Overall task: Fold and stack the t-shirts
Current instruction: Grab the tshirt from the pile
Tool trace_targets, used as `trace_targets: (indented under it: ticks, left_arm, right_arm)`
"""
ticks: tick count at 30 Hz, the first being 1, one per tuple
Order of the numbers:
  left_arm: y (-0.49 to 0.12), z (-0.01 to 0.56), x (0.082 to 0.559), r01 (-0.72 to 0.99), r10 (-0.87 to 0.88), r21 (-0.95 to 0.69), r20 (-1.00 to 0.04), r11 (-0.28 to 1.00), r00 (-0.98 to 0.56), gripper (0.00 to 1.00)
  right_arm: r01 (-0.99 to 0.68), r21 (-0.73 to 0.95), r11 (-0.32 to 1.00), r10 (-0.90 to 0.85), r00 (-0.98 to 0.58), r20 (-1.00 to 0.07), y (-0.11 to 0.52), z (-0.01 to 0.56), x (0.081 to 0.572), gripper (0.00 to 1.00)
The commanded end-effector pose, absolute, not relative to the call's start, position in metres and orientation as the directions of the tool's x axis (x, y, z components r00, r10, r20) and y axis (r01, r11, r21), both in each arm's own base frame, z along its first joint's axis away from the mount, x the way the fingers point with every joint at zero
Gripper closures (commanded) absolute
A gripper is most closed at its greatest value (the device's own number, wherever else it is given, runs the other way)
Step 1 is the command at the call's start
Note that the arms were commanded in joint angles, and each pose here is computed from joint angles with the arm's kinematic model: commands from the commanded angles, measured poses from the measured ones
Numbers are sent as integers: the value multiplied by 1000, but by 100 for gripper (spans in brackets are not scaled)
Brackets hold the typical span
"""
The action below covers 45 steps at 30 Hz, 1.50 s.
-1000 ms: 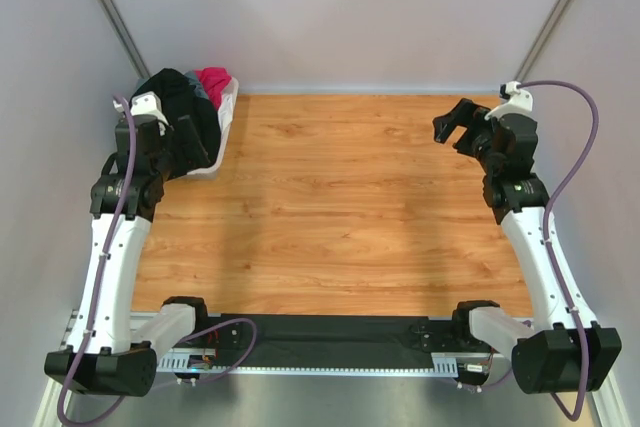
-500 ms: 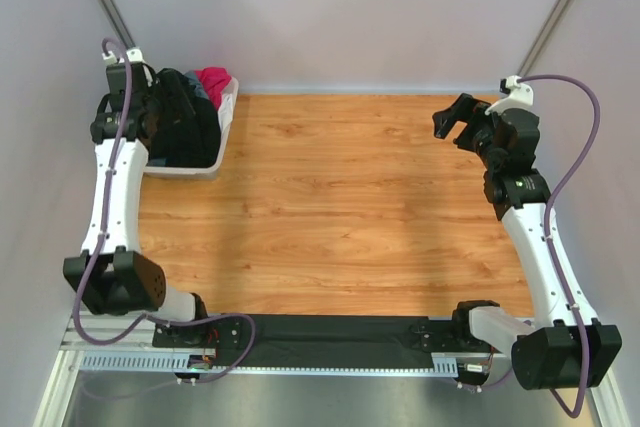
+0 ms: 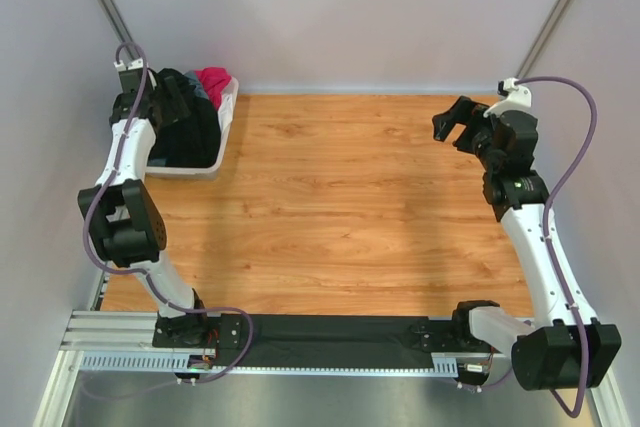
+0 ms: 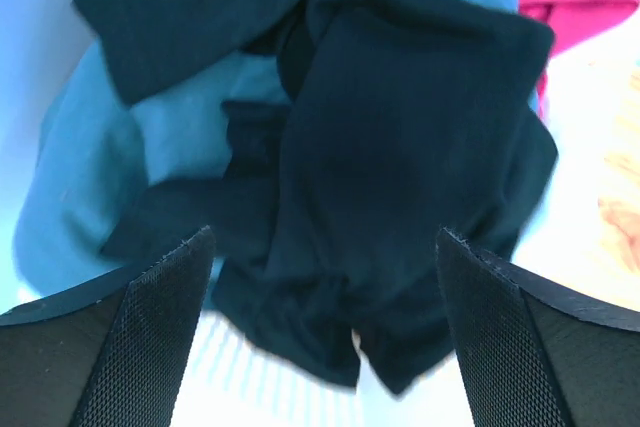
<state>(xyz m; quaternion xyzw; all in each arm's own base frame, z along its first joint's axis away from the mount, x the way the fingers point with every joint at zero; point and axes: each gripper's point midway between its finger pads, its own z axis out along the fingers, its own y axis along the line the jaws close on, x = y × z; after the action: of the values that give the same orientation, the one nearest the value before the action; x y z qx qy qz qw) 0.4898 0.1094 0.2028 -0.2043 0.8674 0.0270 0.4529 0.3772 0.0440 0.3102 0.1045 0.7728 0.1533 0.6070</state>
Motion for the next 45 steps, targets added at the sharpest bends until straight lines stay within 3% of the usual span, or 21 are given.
trace_targets:
  ticks: [1, 6, 9, 14, 17, 18, 22, 23, 30, 35, 41, 45]
  left_arm:
    - [117, 222, 524, -325, -273, -147, -881, 934, -386, 2]
    - [116, 199, 548, -277, -274, -172, -879, 945, -391, 10]
    - [118, 194, 557, -253, -304, -221, -881, 942, -364, 24]
    - [120, 182, 566, -239, -332, -257, -868, 936, -368, 19]
    - [117, 189, 566, -211, -326, -265, -876, 941, -354, 41]
    - [116, 191, 565, -198, -317, -261, -881, 945, -351, 56]
    - [113, 227, 548, -192, -288, -239, -912, 952, -291, 86]
    - [117, 233, 542, -215, -289, -234, -916, 948, -278, 100]
    - [103, 293, 486, -215, -299, -267, -945, 939, -134, 100]
    - [89, 371, 455, -218, -260, -258, -965, 941, 17, 100]
    - [85, 425, 435, -231, -292, -289, -956, 929, 25, 100]
    - [56, 472, 416, -126, -290, -302, -951, 945, 105, 100]
  right_arm:
    - [-65, 361, 930, 342, -206, -917, 48, 321, 384, 0]
    - [-51, 361, 931, 337, -254, -907, 49, 304, 394, 0]
    - [-29, 345, 938, 326, -257, -910, 44, 303, 395, 0]
    - [-10, 321, 947, 310, -229, -923, 38, 308, 395, 0]
    - [-4, 317, 949, 308, -217, -926, 36, 312, 395, 0]
    - [-10, 321, 947, 311, -215, -926, 37, 313, 395, 0]
    - [-12, 336, 942, 324, -230, -918, 40, 310, 396, 0]
    - [-12, 342, 940, 330, -237, -914, 41, 307, 397, 0]
    - [-76, 369, 926, 341, -245, -908, 54, 318, 401, 0]
    - [-126, 380, 916, 341, -249, -906, 65, 332, 401, 0]
    - [-131, 389, 912, 350, -250, -903, 67, 333, 386, 0]
    - [-124, 388, 913, 351, -242, -905, 65, 331, 377, 0]
